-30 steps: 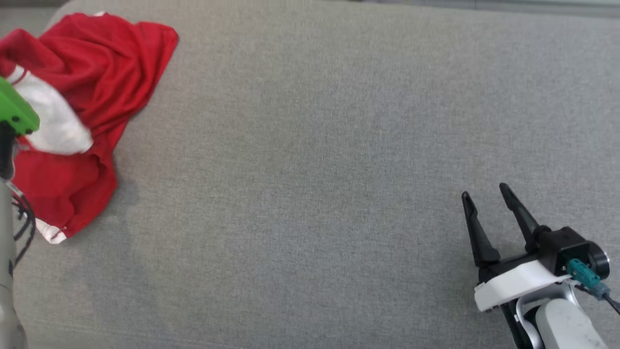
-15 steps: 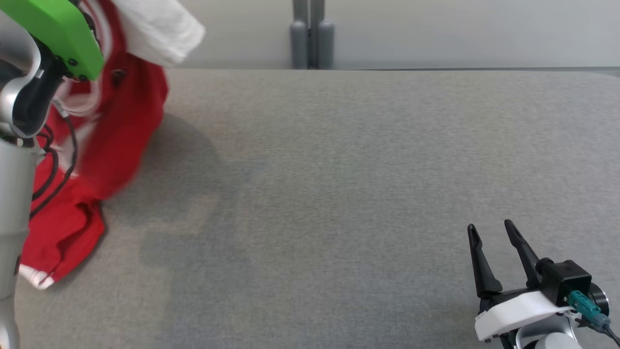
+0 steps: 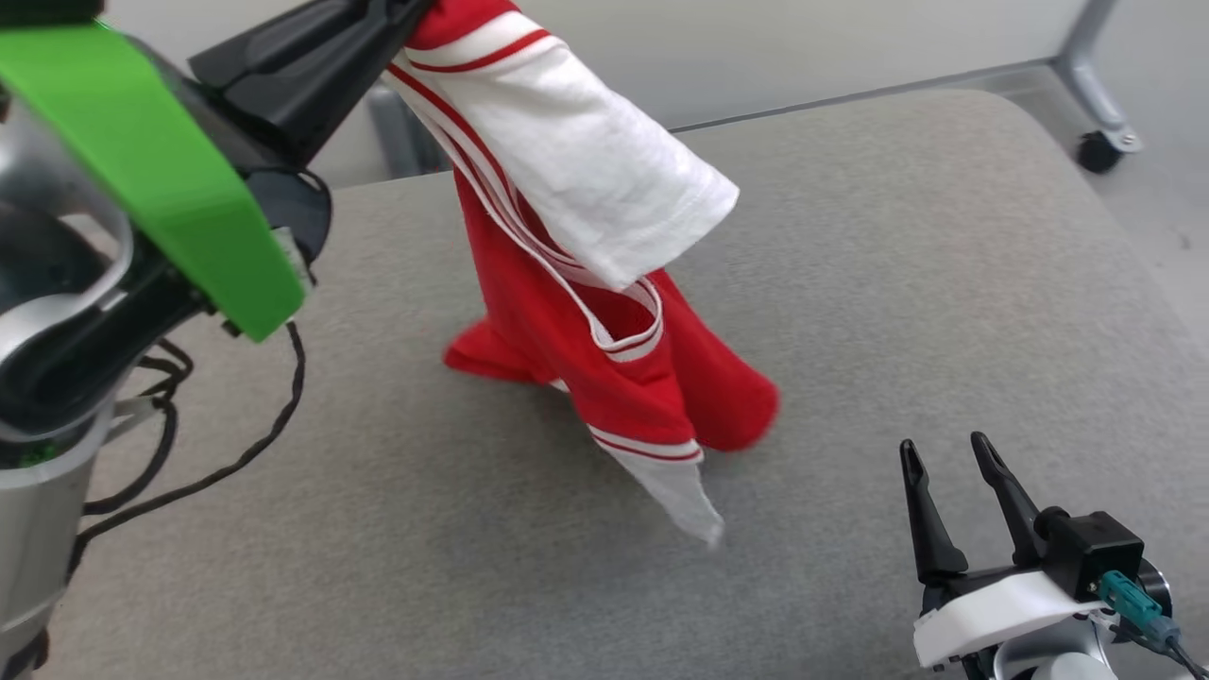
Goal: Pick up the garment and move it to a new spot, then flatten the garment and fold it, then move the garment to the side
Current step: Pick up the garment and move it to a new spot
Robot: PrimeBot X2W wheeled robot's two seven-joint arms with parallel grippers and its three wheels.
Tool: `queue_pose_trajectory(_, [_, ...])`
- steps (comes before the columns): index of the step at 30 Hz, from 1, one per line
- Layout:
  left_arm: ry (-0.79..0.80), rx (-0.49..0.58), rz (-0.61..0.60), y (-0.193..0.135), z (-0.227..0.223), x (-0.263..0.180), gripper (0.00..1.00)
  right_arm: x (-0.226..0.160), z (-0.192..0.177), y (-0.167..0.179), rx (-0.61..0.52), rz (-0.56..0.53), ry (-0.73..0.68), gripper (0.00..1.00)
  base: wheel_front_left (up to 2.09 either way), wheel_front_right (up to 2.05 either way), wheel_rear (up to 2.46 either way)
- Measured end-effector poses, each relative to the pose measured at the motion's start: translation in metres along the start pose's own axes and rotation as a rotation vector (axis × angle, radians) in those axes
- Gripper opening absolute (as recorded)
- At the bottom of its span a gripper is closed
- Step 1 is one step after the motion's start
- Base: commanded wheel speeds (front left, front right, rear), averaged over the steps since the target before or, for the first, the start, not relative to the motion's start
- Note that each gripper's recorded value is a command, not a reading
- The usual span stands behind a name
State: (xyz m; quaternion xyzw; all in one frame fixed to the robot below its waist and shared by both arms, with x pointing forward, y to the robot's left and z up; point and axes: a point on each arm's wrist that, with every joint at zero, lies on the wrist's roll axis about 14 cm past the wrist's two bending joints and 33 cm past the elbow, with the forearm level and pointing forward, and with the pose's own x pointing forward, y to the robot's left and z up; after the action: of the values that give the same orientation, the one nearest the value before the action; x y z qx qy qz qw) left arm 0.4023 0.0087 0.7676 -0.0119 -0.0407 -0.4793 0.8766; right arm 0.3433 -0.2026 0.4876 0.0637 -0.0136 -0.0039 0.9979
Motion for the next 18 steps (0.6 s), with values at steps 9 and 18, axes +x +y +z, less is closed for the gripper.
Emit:
queue_pose_trajectory(9, [0.055, -0.011, -0.098, -0.018, -0.003, 0.017, 0.00, -0.027, 0.003, -0.036, -0.008, -0.125, -0.002, 1.00, 0.00, 0.00, 0.00])
queue_pose_trajectory(18, [0.209, -0.255, -0.053, 0.010, -0.086, 0.049, 0.00, -0.009, 0.002, -0.028, -0.007, -0.100, 0.002, 1.00, 0.00, 0.00, 0.00])
